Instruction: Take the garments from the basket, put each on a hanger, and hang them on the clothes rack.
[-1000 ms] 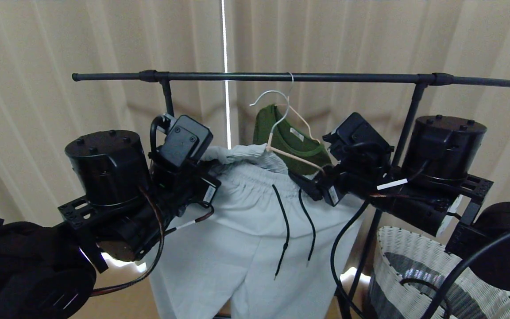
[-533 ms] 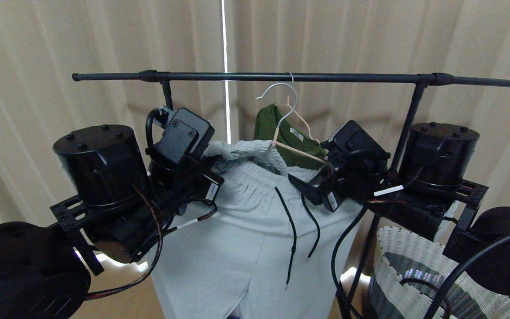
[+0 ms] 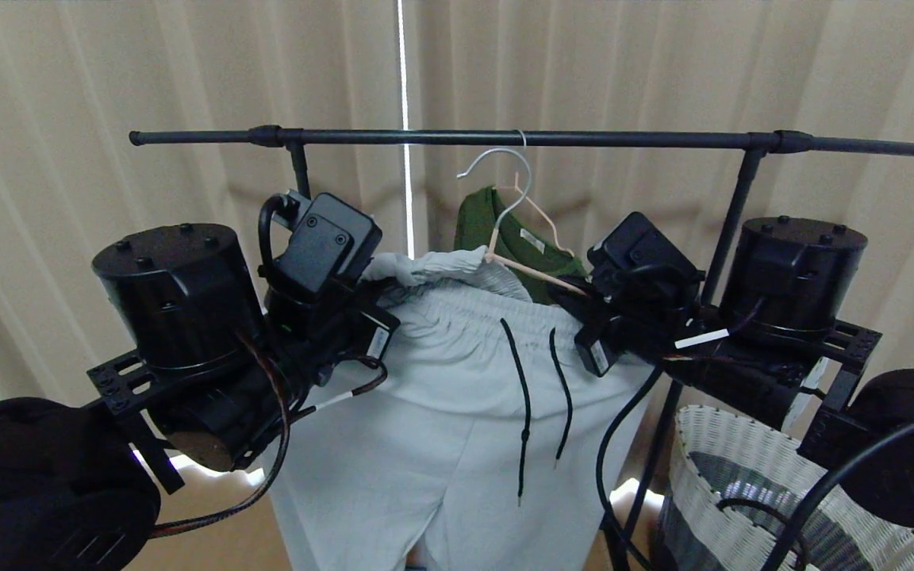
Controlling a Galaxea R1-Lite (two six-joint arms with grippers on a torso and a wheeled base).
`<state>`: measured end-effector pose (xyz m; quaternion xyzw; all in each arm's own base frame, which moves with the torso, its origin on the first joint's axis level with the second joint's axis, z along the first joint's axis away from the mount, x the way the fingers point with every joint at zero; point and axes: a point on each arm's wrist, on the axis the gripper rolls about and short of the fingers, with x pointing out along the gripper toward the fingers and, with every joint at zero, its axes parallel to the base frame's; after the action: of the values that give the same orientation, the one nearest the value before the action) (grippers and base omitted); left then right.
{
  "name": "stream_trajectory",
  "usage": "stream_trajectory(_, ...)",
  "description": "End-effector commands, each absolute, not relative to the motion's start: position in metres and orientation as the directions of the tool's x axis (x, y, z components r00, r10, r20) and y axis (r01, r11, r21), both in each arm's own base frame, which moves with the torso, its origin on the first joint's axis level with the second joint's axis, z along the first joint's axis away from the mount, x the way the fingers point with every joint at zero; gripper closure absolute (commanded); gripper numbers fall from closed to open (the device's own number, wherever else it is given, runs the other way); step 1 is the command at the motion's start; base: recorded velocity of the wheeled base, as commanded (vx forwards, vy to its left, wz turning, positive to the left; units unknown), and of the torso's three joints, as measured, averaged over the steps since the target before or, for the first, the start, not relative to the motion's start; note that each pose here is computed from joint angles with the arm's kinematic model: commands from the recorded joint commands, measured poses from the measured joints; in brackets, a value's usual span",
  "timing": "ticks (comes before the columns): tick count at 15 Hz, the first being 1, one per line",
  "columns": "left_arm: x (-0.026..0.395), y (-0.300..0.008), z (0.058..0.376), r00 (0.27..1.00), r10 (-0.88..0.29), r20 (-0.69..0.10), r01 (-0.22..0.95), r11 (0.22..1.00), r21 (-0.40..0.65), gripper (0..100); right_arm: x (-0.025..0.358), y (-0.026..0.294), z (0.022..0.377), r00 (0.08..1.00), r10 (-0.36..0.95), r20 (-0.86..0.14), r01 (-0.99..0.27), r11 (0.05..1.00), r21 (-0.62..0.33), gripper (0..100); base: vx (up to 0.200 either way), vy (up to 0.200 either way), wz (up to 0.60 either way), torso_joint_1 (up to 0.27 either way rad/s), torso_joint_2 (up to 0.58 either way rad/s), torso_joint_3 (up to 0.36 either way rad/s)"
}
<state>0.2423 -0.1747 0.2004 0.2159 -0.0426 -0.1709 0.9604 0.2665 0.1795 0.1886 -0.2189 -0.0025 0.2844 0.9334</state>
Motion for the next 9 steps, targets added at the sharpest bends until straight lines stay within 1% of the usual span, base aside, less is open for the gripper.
stream_trajectory(1, 0.2424, -0.174, 0.199, 0.938, -0.346, 0.003, 0.311, 0.848, 0.43, 100, 0.2662, 0.1795, 0.19, 0.839, 0.533, -0.113, -0.528, 0.744, -0.41, 100, 0.0, 0.0, 0.0, 0.0, 0.0, 0.0)
stream_trajectory(4, 0.2403, -0.1724, 0.1957, 0.938, -0.346, -0.01, 0.316, 0.846, 0.43, 100, 0.2645, 0.1781, 0.193, 0.843, 0.528, -0.104, -0.52, 0.75, -0.409, 100, 0.0, 0.0, 0.0, 0.0, 0.0, 0.0)
stream_trajectory(5, 0.24, -0.1723, 0.1949, 0.938, -0.347, -0.013, 0.319, 0.847, 0.424, 0, 0.2646, 0.1779, 0.1932, 0.849, 0.519, -0.102, -0.512, 0.756, -0.409, 100, 0.0, 0.0, 0.0, 0.0, 0.0, 0.0)
stream_trajectory(8, 0.2391, -0.1728, 0.1944, 0.928, -0.373, -0.016, 0.348, 0.848, 0.399, 0, 0.2635, 0.1765, 0.1961, 0.852, 0.516, -0.093, -0.505, 0.76, -0.409, 100, 0.0, 0.0, 0.0, 0.0, 0.0, 0.0)
stream_trajectory(9, 0.2359, -0.1717, 0.1943, 0.917, -0.4, -0.018, 0.375, 0.843, 0.385, 0, 0.2642, 0.1717, 0.1971, 0.86, 0.501, -0.092, -0.491, 0.769, -0.409, 100, 0.0, 0.0, 0.0, 0.0, 0.0, 0.0)
